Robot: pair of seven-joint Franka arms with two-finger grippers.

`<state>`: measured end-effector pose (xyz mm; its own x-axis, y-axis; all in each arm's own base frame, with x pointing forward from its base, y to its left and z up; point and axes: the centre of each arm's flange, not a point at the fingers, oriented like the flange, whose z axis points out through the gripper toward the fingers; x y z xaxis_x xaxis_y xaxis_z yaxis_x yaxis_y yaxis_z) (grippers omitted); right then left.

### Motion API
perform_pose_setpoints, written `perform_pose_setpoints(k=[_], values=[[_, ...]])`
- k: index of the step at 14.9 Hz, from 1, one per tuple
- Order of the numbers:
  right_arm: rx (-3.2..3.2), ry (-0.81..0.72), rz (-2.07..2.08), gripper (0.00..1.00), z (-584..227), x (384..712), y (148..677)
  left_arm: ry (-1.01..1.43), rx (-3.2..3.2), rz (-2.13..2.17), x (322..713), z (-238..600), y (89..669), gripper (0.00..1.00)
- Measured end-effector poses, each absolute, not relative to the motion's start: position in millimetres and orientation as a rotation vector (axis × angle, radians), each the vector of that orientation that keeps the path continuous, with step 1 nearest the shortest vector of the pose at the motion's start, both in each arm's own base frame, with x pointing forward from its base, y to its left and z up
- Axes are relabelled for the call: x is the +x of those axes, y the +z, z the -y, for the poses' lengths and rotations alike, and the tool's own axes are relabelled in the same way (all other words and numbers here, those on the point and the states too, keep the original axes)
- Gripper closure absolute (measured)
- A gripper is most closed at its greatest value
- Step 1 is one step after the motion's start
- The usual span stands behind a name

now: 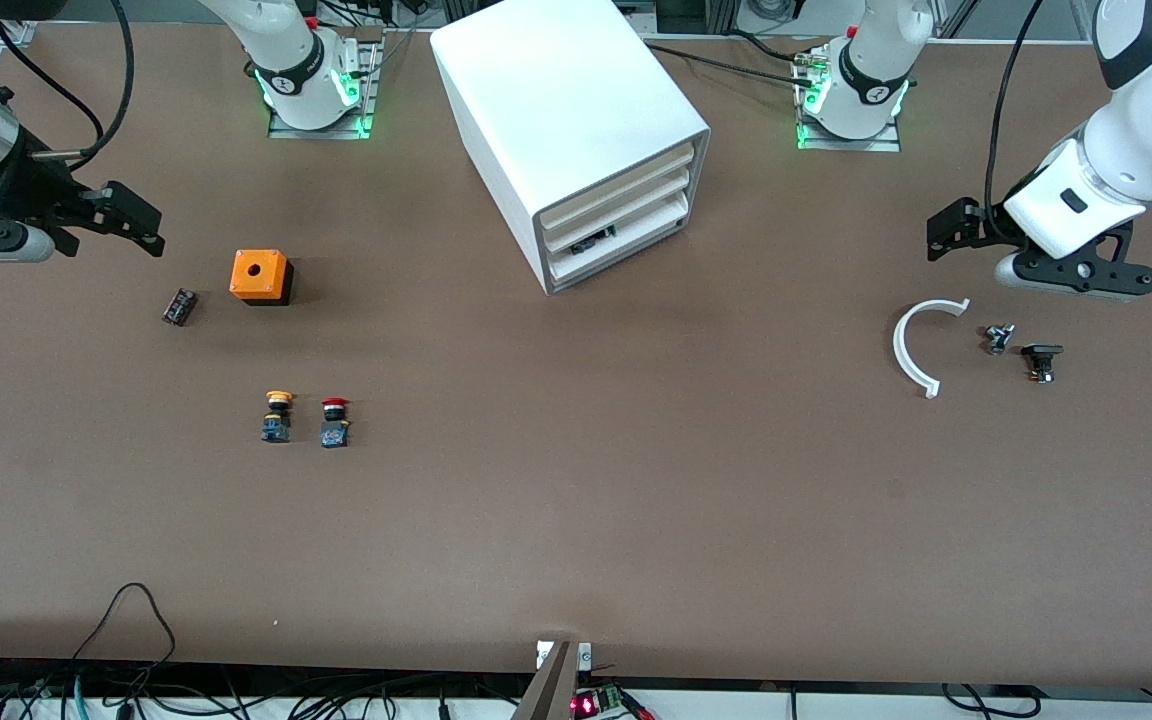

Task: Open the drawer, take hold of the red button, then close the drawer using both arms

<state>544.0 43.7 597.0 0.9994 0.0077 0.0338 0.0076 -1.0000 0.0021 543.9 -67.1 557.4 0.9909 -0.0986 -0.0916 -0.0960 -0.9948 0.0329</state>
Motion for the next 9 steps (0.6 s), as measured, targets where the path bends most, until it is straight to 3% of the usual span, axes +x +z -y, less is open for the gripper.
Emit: perform_pose_setpoints(k=[9], values=[[3.141,0.061,-0.010,0.00,-48.1,543.9,598.8,-0.145,3.106,0.150,543.7,67.9,559.4,0.00]])
